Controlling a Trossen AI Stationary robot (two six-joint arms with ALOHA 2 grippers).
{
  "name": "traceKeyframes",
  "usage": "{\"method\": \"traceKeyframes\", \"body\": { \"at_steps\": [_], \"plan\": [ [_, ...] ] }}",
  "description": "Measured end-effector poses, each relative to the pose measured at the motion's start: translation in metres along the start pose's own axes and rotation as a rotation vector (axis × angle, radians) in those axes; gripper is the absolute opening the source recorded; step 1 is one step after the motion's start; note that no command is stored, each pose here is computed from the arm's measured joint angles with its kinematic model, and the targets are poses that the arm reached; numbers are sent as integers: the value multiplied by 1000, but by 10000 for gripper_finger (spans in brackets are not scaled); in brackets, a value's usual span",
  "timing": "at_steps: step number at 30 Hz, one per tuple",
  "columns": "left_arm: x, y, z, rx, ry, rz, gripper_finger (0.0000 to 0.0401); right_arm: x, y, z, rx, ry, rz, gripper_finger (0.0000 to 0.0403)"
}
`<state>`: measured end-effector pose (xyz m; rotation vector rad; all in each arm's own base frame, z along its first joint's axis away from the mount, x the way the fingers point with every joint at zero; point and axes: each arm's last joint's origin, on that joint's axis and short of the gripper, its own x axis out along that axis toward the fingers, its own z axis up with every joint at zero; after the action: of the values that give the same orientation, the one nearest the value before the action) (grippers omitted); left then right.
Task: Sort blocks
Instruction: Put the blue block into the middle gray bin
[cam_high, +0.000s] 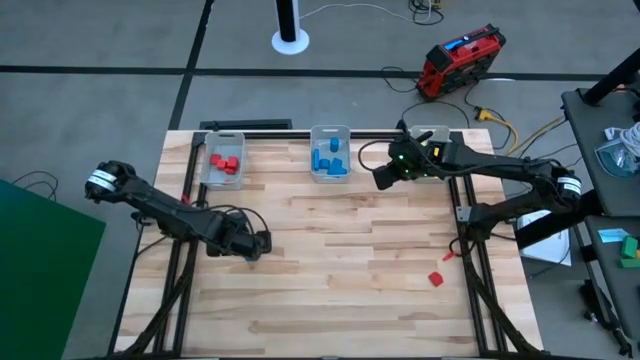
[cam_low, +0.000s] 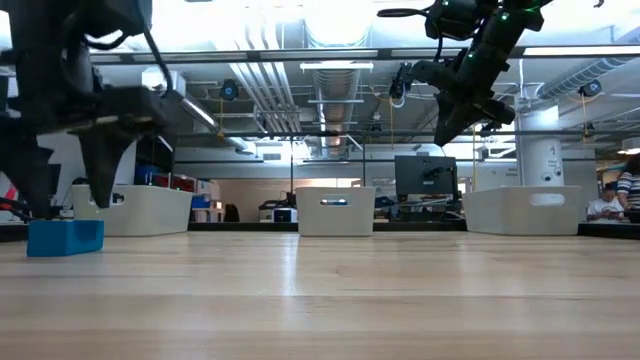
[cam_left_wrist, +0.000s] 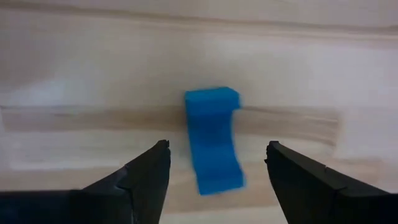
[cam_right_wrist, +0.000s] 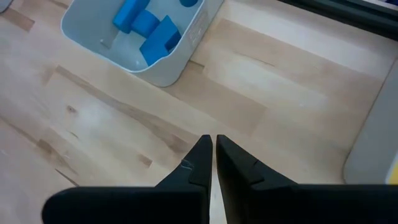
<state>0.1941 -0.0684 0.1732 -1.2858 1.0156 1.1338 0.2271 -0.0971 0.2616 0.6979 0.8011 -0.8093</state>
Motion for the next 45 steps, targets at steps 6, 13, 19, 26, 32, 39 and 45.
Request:
{"method": "traceKeyframes", "body": {
  "at_steps": [6,13,19,26,32,39,45],
  "plan": [
    [13,11,3,-4,-21,39,248,0,0,0,0,0,0,13],
    [21,10,2,-14,6,-36,249,0,0,0,0,0,0,13],
    [29,7,1,9,-23,-11,249,0,0,0,0,0,0,13],
    [41,2,-3,49,-41,26,249,0,0,0,0,0,0,13],
    [42,-7,-7,88,-60,87,214,0,0,0,0,0,0,13],
    [44,-14,-10,126,-66,112,116,0,0,0,0,0,0,13],
    [42,-17,-11,165,-60,97,85,0,0,0,0,1,0,13]
  ]
}}
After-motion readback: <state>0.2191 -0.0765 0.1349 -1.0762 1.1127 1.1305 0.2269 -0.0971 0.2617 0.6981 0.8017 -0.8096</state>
